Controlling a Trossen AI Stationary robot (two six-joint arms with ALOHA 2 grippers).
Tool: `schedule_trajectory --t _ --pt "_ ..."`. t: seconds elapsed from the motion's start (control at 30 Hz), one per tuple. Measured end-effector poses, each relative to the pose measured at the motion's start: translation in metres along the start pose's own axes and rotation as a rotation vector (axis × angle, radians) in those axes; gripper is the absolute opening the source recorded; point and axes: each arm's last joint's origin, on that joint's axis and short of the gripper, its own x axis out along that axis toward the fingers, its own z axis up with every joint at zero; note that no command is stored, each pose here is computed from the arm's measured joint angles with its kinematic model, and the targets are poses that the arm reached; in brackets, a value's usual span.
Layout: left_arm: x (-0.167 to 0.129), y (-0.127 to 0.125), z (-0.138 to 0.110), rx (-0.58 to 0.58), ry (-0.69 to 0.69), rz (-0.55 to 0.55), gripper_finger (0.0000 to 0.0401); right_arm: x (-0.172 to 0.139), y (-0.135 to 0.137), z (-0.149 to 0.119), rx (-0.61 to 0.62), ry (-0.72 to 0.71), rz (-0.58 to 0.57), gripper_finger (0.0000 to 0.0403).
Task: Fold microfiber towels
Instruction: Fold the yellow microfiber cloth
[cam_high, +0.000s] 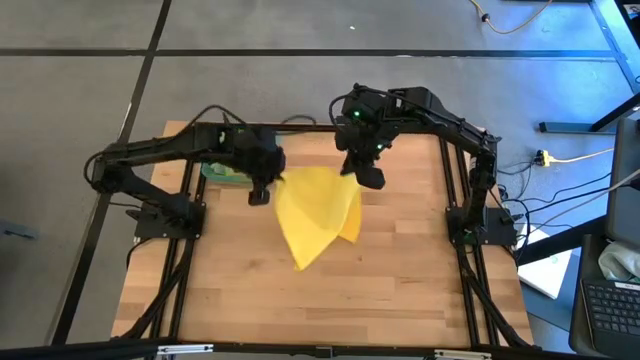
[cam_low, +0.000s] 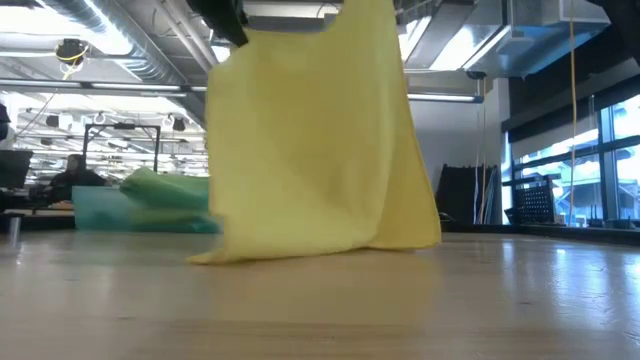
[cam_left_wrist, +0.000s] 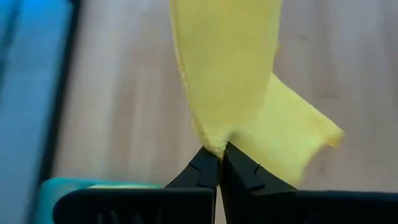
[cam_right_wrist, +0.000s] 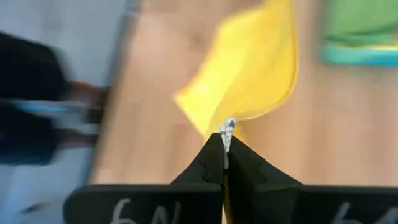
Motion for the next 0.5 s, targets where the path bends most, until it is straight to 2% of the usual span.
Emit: schedule_trajectory --t 0.27,0.4,0.5 --pt "-0.03 0.025 0.004 -0.012 0.015 0.171 0.0 -0.004 -0.014 -0.005 -0.055 0.108 -0.379 0.0004" --pt "-0.052 0.032 0.008 -0.002 -0.006 0.241 0.0 -0.005 -0.017 -0.005 -0.131 0.145 -0.491 0.0004" --pt "-0.068 0.035 0.011 -0.015 -0.031 0.267 0.0 -0.007 -0.018 -0.004 -0.134 0.149 -0.528 0.0004"
